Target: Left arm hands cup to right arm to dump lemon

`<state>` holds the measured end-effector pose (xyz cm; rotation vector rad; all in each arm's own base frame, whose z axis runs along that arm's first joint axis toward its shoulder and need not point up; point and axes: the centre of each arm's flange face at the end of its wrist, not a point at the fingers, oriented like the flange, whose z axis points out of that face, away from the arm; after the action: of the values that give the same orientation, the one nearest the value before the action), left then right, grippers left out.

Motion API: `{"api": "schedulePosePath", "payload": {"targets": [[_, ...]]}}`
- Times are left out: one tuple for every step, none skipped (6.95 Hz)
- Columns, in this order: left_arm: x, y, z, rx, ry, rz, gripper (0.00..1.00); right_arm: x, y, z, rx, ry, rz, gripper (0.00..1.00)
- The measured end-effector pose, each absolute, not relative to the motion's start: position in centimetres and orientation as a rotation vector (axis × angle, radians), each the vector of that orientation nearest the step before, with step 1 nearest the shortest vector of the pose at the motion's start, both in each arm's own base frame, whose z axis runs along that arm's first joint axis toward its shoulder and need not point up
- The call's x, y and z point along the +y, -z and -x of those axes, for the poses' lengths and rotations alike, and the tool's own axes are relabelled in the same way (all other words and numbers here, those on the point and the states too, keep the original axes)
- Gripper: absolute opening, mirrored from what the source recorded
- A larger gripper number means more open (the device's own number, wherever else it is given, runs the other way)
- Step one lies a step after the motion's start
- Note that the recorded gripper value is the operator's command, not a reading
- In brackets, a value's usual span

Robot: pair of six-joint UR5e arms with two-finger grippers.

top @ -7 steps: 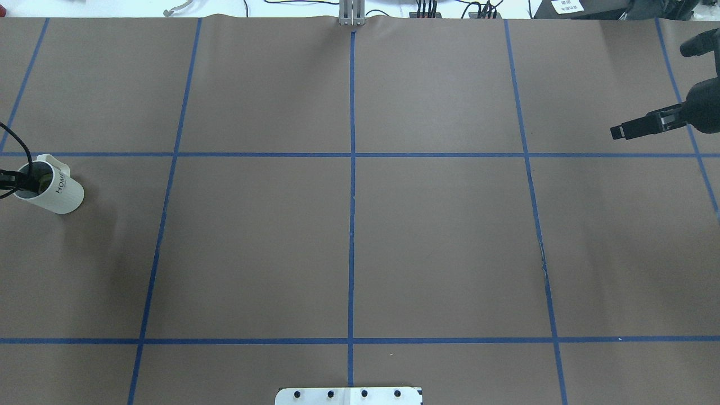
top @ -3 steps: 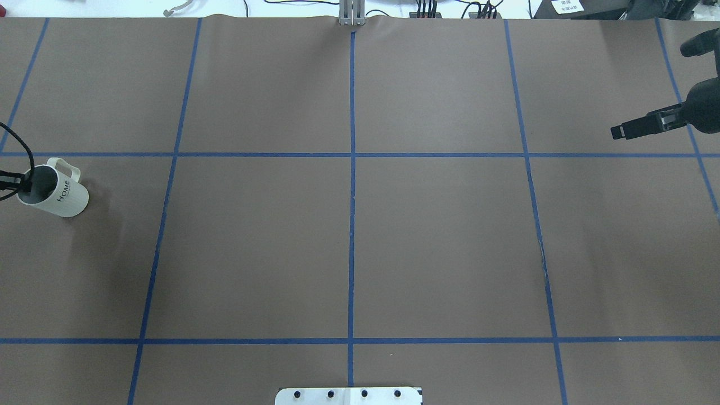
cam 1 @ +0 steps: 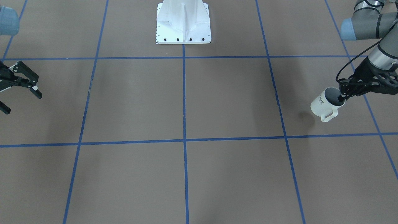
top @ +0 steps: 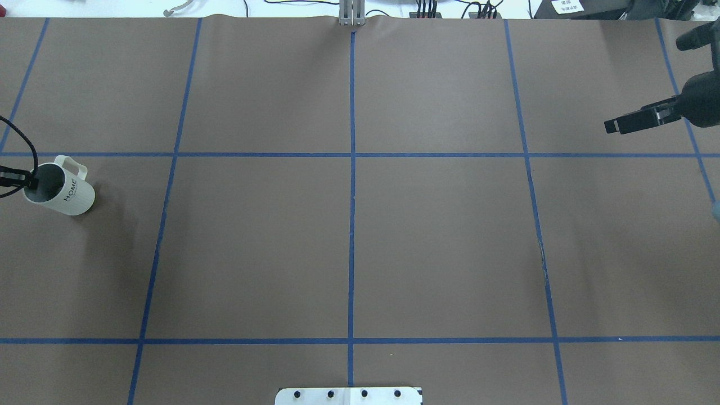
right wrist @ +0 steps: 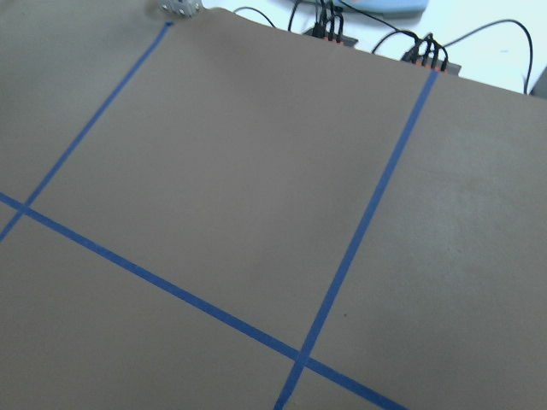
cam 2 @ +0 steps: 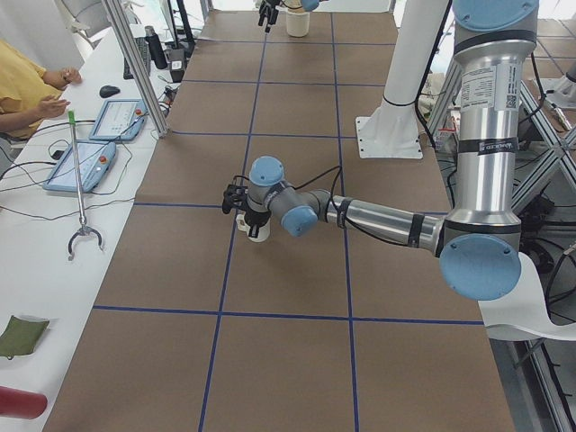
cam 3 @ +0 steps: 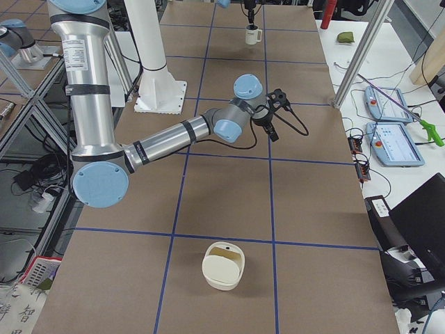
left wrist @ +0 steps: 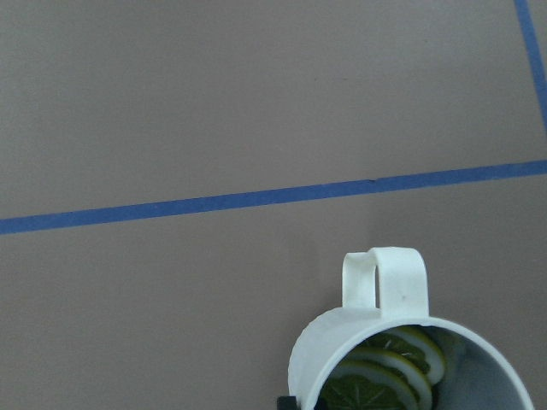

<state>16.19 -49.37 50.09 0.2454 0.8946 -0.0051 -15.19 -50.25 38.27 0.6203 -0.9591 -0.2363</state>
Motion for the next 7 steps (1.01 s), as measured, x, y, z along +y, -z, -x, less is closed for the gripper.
{"api": "schedulePosePath", "payload": {"targets": [[-51.5, -44.9, -16.4, 0.91, 0.044, -0.233, 0.0, -50.6, -37.5, 15.5, -0.973, 0.253, -0.675, 0.99], [-53.3, -39.6, -17.0, 0.934, 0.107, -0.218, 0.0, -51.1, -36.6, 16.1, -0.988, 0.272, -0.728, 0.98], [-54.7, -34.9, -17.8, 0.979, 0.176, -0.201, 0.0, -51.9, -35.0, 17.3, -0.993, 0.283, -0.78, 0.99], [-55.6, -30.8, -18.5, 1.034, 0.238, -0.176, 0.0, -53.1, -32.9, 18.8, -0.96, 0.266, -0.856, 0.99], [-56.2, -27.6, -19.4, 1.076, 0.284, -0.155, 0.0, -54.1, -30.7, 20.6, -0.897, 0.223, -0.951, 0.99], [-56.3, -24.9, -20.8, 1.111, 0.313, -0.132, 0.0, -54.1, -29.1, 23.4, -0.845, 0.196, -1.021, 0.99], [-56.1, -22.6, -22.4, 1.139, 0.333, -0.109, 0.0, -53.0, -27.8, 27.6, -0.801, 0.216, -1.078, 0.99]]}}
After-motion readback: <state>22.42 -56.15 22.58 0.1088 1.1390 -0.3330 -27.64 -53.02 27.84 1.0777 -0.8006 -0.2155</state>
